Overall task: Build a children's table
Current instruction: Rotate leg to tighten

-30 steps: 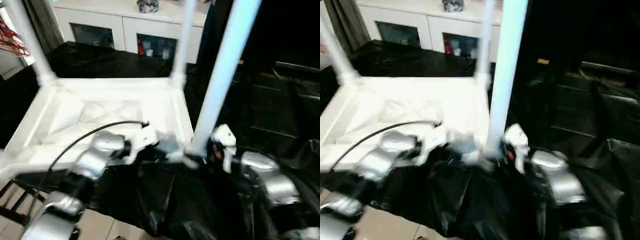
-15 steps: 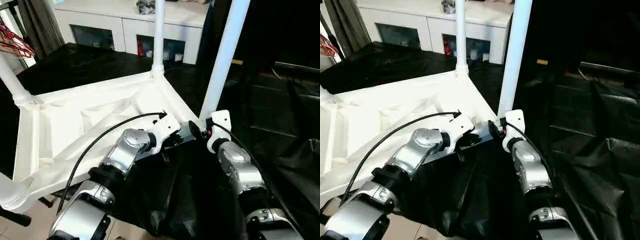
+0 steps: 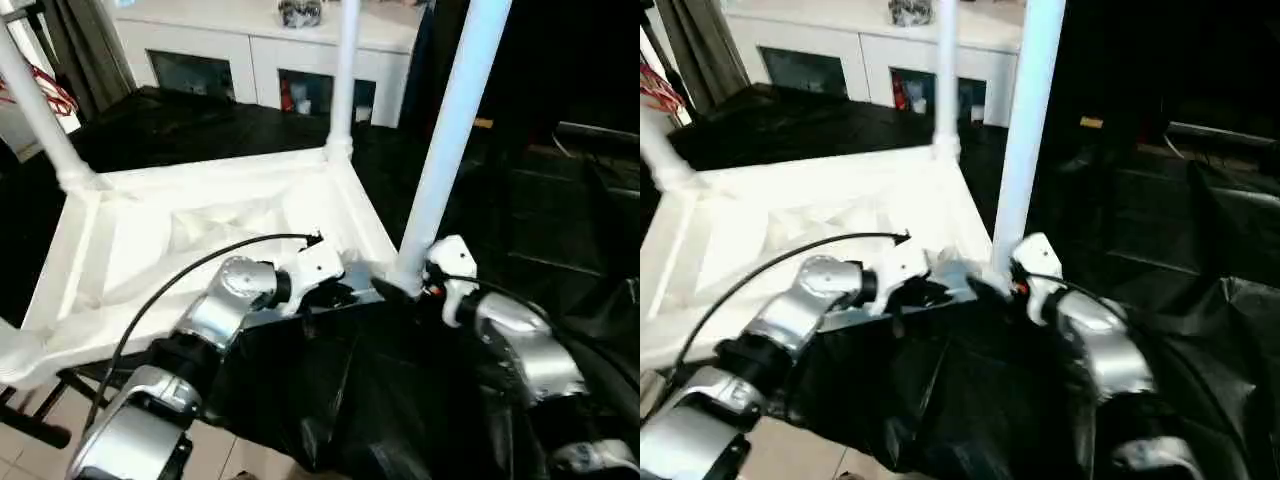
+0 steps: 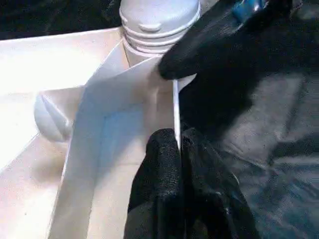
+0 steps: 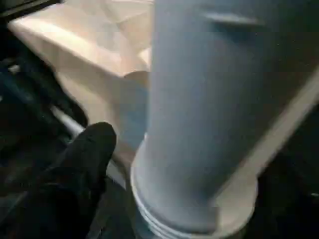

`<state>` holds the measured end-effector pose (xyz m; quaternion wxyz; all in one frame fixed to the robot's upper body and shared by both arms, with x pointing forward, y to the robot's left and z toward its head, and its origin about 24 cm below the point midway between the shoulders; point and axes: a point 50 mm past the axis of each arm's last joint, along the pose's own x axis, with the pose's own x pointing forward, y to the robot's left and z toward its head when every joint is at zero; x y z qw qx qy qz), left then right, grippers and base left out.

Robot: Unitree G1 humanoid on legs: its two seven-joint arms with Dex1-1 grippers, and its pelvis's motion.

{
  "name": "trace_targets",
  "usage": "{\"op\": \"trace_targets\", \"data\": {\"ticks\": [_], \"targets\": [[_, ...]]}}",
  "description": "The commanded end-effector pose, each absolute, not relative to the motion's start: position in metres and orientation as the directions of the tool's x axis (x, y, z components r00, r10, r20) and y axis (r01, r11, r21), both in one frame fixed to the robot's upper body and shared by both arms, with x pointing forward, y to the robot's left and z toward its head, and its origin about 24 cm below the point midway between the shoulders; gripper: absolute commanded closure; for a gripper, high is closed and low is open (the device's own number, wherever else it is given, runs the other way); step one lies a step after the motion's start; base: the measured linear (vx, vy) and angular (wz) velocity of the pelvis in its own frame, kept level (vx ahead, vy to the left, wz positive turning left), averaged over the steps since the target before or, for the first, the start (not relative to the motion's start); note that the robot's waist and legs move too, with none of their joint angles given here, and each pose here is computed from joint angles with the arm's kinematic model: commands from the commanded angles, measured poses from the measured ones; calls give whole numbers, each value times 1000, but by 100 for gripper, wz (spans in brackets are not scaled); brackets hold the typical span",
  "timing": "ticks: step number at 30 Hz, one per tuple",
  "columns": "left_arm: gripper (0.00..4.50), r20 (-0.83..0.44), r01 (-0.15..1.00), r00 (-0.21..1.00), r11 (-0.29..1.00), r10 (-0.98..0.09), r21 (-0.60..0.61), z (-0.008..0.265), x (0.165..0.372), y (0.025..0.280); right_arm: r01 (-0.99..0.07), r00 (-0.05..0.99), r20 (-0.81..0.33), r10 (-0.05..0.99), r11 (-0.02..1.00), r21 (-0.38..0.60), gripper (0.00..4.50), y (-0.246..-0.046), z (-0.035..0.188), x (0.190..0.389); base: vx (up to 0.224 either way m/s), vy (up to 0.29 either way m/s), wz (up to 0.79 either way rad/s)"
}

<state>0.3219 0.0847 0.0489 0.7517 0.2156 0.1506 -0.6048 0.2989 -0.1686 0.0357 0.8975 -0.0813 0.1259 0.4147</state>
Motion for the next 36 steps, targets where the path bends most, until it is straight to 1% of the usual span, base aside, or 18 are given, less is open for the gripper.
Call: {"op": "trace_targets", "data": {"ticks": [1,2,3,4,8,9,12,18,21,23,24,25,28,29,30,31,33,36], "targets": [[450,-502,984,156,89,-851,155,53,318,85,-867,479,-293,827,499,-11,84,-158,40,289,0,0,0],[450,-502,984,156,89,-851,155,53,318,85,-867,479,-293,827,499,-11,99,-158,40,289,0,0,0],[450,-506,989,121,58,-854,137,54,316,90,-891,433,-309,847,455,-3,99,-161,41,284,0,0,0],[450,-506,990,109,49,-856,129,54,316,91,-898,417,-315,853,439,0,115,-162,42,283,0,0,0],[450,-508,993,78,21,-858,117,55,313,95,-912,385,-322,865,409,8,119,-164,43,280,0,0,0],[450,-508,993,74,18,-858,115,55,313,95,-916,375,-326,868,401,13,150,-164,43,279,0,0,0],[450,-508,993,74,19,-858,114,55,313,97,-922,360,-329,873,387,17,169,-162,42,278,0,0,0],[450,-500,990,117,61,-858,126,54,315,96,-919,367,-307,878,394,27,175,-155,41,277,0,0,0],[450,-503,983,173,119,-847,139,52,319,92,-893,423,-260,868,448,44,176,-150,40,280,0,0,0],[450,-489,969,246,193,-837,157,52,325,84,-841,508,-274,817,539,48,176,-148,33,286,0,0,0],[450,-487,966,258,206,-835,159,52,326,83,-831,522,-278,806,554,47,176,-147,31,287,0,0,0],[450,-481,949,313,260,-819,176,51,331,74,-750,626,-292,723,661,31,177,-145,24,294,0,0,0],[450,-469,927,374,327,-800,183,52,336,63,-642,729,-299,615,767,12,177,-143,17,302,0,0,0],[450,-458,904,426,386,-780,183,53,340,54,-539,801,-302,518,842,17,177,-139,14,309,0,0,0],[450,-453,891,452,415,-768,184,54,342,50,-484,830,-305,466,875,19,177,-137,12,312,0,0,0],[450,-453,891,452,415,-768,184,54,342,50,-484,830,-305,466,875,19,177,-137,12,312,0,0,0],[450,-437,868,493,458,-753,190,54,344,40,-367,879,-313,359,930,36,177,-129,10,320,0,0,0],[450,-431,872,487,448,-759,196,53,341,35,-356,887,-296,355,933,51,177,-117,12,324,0,0,0]]}}
